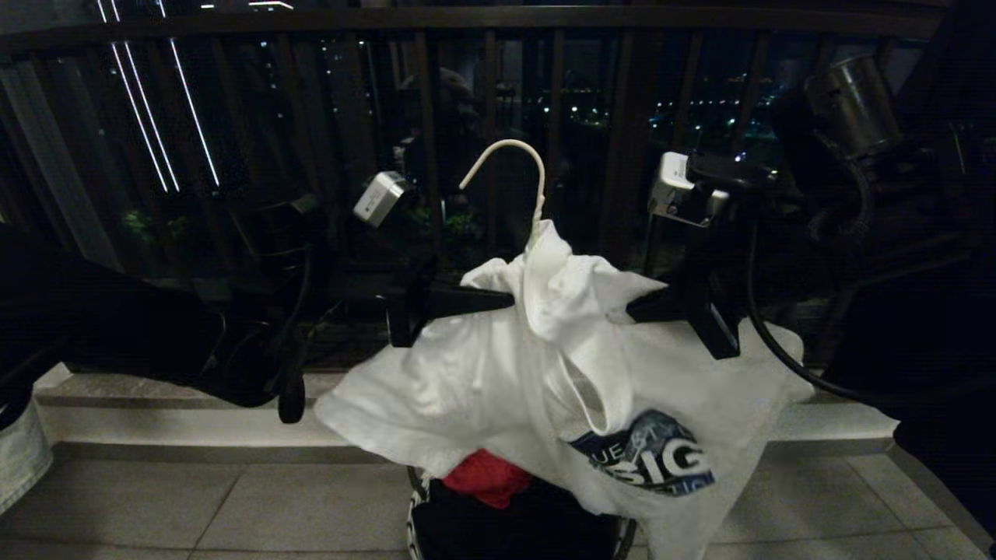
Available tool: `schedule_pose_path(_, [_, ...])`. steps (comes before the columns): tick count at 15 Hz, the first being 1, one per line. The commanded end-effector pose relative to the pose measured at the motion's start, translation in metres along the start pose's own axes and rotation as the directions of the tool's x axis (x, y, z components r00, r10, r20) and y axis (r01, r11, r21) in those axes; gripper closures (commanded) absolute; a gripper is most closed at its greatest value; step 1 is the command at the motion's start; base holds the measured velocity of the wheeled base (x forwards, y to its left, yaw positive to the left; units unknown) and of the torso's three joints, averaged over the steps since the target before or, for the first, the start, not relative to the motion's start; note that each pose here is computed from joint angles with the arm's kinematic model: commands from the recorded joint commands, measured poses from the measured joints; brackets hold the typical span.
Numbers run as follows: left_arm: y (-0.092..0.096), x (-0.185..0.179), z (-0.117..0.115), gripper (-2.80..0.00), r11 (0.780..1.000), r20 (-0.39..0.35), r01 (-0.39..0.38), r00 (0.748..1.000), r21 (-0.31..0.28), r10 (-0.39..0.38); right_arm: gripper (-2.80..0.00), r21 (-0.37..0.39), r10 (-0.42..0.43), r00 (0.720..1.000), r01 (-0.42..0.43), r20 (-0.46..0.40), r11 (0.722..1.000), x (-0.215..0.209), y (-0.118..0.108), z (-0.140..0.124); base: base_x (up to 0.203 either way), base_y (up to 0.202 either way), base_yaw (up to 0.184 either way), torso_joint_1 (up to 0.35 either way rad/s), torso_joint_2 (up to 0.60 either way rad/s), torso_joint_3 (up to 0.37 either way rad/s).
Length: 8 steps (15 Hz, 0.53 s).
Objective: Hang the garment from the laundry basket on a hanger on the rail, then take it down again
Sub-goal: Hang the clothes rack on the clothesline
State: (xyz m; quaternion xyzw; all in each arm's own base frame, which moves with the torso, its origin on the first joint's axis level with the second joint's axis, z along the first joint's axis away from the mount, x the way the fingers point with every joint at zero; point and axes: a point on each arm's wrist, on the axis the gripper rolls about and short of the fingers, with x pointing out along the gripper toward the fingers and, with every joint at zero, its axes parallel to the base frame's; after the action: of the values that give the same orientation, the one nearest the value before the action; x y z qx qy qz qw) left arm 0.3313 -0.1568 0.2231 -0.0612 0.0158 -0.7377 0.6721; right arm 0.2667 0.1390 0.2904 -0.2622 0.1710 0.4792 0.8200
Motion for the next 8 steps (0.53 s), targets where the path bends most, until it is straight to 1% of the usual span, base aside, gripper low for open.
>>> schedule_pose_path(1, [-0.0003, 0.0008, 0.0018, 0.0, 1.0, 0.0, 0.009, 1.0, 0.004, -0.009, 0.0, -0.011, -0.002, 1.0, 0.002, 0.015, 1.0, -0.0058, 0.0032, 0.0037, 0.0, 0.0, 0.0, 0.0, 0.0, 0.0])
schedule_pose_path(8, [0.0036, -0.0006, 0.0009, 0.0, 1.0, 0.002, 0.001, 1.0, 0.008, -0.001, 0.0, -0.015, -0.009, 1.0, 0.009, 0.022, 1.0, -0.0121, 0.0053, 0.0048, 0.0, 0.0, 0.0, 0.0, 0.0, 0.0])
